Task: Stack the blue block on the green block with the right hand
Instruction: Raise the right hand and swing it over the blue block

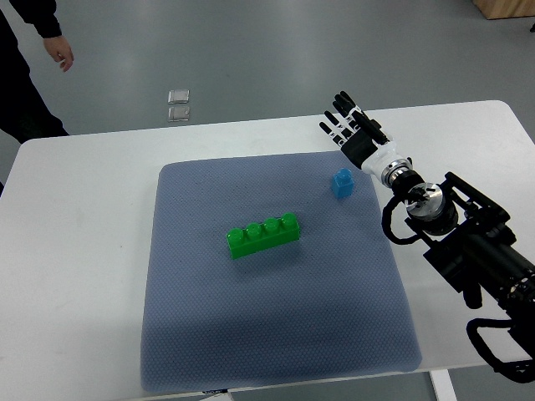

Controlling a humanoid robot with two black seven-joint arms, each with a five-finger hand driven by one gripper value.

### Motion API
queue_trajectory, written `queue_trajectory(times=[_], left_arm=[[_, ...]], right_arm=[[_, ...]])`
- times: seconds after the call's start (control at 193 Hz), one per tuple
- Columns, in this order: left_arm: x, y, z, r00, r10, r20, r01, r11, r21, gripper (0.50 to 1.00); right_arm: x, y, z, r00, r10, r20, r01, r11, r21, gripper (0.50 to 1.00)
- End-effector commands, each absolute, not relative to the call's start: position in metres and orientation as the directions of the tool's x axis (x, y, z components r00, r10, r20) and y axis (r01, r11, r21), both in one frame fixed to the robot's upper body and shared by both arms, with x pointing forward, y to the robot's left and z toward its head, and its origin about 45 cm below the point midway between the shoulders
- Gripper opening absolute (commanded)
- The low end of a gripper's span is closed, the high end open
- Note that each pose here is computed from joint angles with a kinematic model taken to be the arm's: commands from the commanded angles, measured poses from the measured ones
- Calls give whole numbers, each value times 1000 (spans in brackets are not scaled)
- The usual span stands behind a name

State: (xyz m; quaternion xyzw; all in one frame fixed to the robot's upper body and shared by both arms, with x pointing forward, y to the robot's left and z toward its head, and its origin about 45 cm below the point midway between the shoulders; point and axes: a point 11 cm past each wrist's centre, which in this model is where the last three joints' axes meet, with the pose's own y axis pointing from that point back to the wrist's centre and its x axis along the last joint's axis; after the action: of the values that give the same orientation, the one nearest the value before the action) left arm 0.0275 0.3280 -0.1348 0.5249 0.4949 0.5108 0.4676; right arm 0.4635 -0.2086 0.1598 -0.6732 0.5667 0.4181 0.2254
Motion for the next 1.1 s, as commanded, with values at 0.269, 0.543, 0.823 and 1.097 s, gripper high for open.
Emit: queue_trajectory(times=[0.269,0.543,0.823,1.097], left_arm=[[28,327,-135,-11,997,70,42,-70,997,1000],[28,324,-135,-9,998,61,41,-61,997,1000],[27,324,-135,0,998,61,43,-61,997,1000],[27,322,-135,4,999,54,43,-54,998,1000]], right_arm=[[466,-206,164,24,-582,-813,-950,-266,163,915],[471,-192,180,132,-638,-759,-933,-339,123,915],[485,-162,247,653,-737,-172,-695,-674,250,915],[492,-150,332,835,-294,465,-542,-581,607,915]])
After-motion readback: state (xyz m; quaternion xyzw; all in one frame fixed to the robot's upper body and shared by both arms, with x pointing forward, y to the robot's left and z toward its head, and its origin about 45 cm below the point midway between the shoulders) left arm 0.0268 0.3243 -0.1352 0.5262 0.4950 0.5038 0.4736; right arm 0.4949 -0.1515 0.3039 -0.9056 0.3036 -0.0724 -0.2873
